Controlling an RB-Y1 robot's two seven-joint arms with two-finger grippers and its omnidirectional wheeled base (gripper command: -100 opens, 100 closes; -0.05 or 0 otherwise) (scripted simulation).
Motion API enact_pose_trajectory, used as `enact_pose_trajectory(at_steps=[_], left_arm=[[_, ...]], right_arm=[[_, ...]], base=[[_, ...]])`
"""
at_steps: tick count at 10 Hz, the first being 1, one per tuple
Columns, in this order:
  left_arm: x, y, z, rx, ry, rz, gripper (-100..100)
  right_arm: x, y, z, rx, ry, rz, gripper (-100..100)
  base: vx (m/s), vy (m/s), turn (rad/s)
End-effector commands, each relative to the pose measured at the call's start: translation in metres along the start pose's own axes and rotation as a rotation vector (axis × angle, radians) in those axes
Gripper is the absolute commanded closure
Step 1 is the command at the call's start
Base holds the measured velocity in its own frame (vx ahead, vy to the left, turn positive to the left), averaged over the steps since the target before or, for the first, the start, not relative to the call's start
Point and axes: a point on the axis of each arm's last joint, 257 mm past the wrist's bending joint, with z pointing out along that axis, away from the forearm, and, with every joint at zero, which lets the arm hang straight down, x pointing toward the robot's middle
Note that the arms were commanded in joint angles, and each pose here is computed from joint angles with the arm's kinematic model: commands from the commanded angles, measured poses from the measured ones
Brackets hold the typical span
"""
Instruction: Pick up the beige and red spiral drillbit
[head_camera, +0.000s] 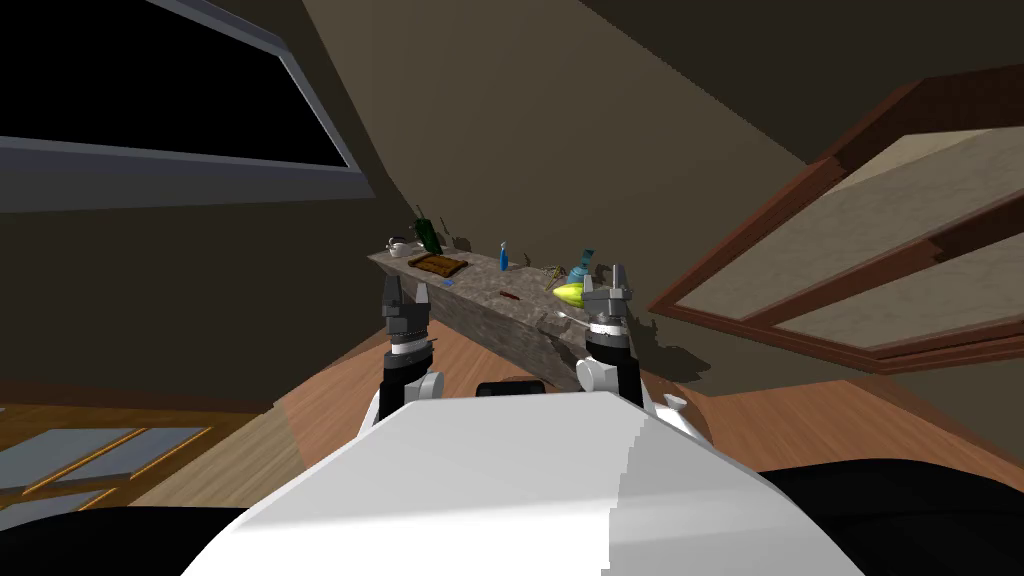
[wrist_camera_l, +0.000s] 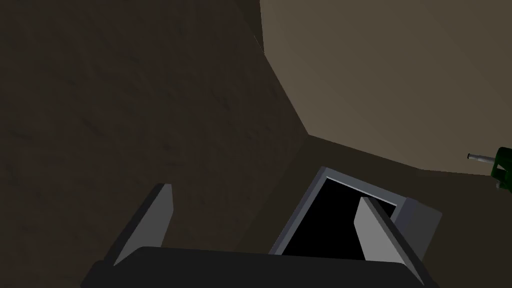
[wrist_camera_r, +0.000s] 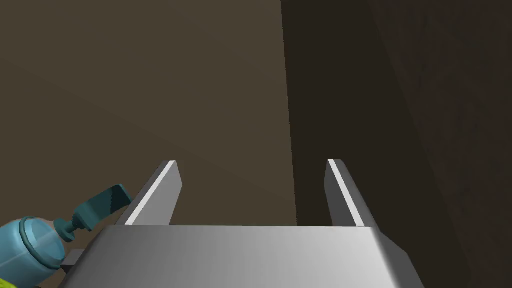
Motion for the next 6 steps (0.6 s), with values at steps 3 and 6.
enact_pose_trajectory(at_steps=[3, 6], left_arm=[[0.0, 0.0, 0.0, 0.0, 0.0, 0.0, 0], [0.0, 0.0, 0.0, 0.0, 0.0, 0.0, 0]], right_arm=[[-0.004, -0.022, -0.012, 0.084, 0.059, -0.136, -100], [-0.017, -0.047, -0.03, 0.183, 0.116, -0.3, -100]], base=[[-0.054, 0.025, 0.101], [-0.057, 0.049, 0.141]])
